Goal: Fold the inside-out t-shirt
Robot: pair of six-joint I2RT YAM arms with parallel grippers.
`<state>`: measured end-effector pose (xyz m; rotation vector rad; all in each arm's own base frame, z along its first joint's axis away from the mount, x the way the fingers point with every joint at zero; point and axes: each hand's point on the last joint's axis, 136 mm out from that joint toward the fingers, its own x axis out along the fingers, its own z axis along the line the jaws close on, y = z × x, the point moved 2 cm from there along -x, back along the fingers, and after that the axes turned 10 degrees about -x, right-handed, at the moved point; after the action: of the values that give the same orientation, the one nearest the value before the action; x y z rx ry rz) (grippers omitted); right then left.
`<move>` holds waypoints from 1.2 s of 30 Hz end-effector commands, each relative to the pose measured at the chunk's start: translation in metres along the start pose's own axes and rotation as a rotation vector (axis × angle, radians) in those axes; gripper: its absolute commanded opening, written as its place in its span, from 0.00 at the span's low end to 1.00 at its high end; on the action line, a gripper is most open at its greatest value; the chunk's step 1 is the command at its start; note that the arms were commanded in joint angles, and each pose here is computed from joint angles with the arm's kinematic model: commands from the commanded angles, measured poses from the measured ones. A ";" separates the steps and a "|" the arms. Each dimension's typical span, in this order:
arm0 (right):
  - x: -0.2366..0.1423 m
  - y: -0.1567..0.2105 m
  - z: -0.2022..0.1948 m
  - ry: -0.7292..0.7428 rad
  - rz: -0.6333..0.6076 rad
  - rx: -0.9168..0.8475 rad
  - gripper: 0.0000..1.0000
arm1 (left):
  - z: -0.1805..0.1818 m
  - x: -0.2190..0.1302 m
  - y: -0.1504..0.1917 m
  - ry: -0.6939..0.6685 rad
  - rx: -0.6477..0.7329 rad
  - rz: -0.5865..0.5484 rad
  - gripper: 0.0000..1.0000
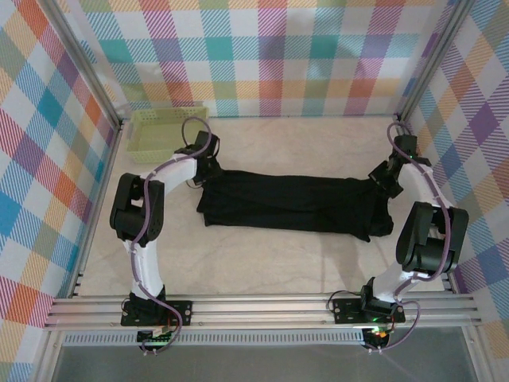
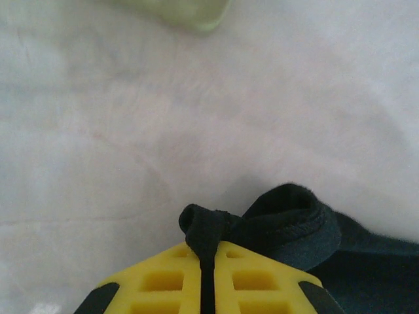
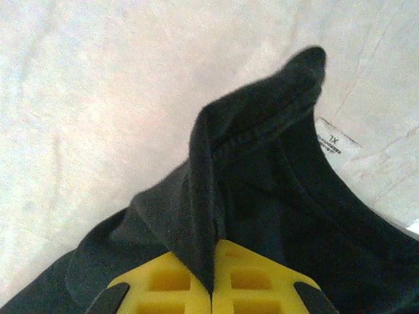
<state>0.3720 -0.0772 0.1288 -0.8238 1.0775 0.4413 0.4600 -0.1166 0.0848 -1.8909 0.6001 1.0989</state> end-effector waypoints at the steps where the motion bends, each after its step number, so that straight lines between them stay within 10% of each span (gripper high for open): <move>1: -0.007 -0.016 0.000 -0.006 -0.019 0.001 0.04 | -0.011 -0.024 -0.031 0.040 -0.042 -0.064 0.11; 7: 0.015 -0.021 0.002 -0.027 0.017 -0.004 0.29 | -0.017 -0.001 -0.026 0.029 -0.039 -0.022 0.19; 25: 0.031 -0.013 -0.027 0.122 0.052 -0.002 0.62 | -0.008 0.035 -0.021 -0.084 0.001 0.005 0.51; 36: 0.043 -0.007 -0.017 0.059 0.089 -0.002 0.47 | 0.009 0.047 -0.013 -0.175 0.013 0.019 0.53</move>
<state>0.3852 -0.1007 0.0900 -0.8144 1.1878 0.4765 0.4901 -0.1113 0.0546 -1.7965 0.5346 1.2071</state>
